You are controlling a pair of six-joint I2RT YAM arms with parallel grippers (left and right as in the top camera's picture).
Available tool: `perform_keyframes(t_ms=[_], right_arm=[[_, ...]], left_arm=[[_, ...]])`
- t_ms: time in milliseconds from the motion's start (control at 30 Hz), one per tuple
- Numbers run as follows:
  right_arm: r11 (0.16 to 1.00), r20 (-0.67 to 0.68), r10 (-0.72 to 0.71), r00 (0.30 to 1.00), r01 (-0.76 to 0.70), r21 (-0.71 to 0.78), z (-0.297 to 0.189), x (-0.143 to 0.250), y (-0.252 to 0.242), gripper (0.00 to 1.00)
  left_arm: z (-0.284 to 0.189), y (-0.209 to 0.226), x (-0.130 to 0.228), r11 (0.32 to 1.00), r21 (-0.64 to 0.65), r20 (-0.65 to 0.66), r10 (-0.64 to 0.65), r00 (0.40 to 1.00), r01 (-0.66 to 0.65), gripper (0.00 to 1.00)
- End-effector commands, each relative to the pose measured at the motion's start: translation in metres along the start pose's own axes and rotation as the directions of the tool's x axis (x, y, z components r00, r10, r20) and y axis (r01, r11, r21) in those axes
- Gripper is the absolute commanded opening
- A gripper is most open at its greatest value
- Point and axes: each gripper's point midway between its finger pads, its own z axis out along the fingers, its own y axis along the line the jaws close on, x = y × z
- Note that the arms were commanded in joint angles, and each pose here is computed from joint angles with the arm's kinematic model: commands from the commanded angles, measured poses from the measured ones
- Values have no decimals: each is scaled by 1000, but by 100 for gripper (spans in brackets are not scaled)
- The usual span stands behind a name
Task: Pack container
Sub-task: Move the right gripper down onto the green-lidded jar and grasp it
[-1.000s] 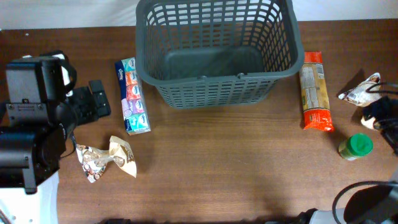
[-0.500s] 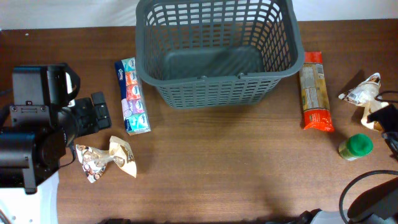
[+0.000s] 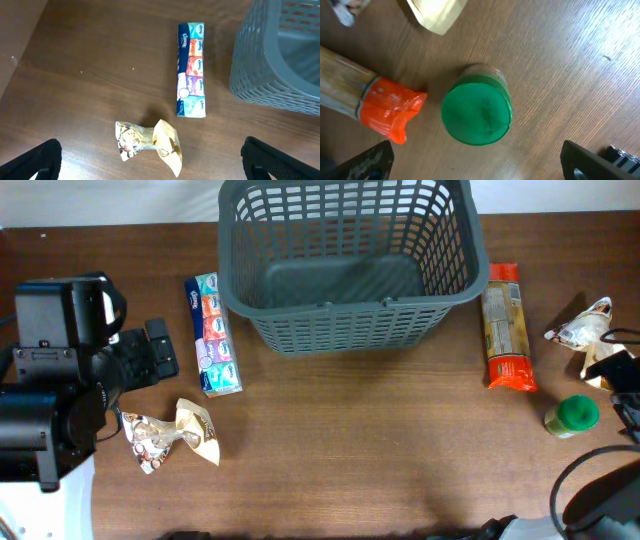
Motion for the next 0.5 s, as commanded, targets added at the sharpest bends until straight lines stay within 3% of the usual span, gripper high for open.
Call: perform_keyframes(t_ms=[0,467], right_arm=[[1000,-63,-11,998,12,16,16,8,0,99],[999,-94,-9,996,14,51,41,16,-7,99]], left_arm=[[0,4,1,1000,-17,-6,0,1000,0,99],[0,5,2,1000,-19,-9,1,1000,-1,99]])
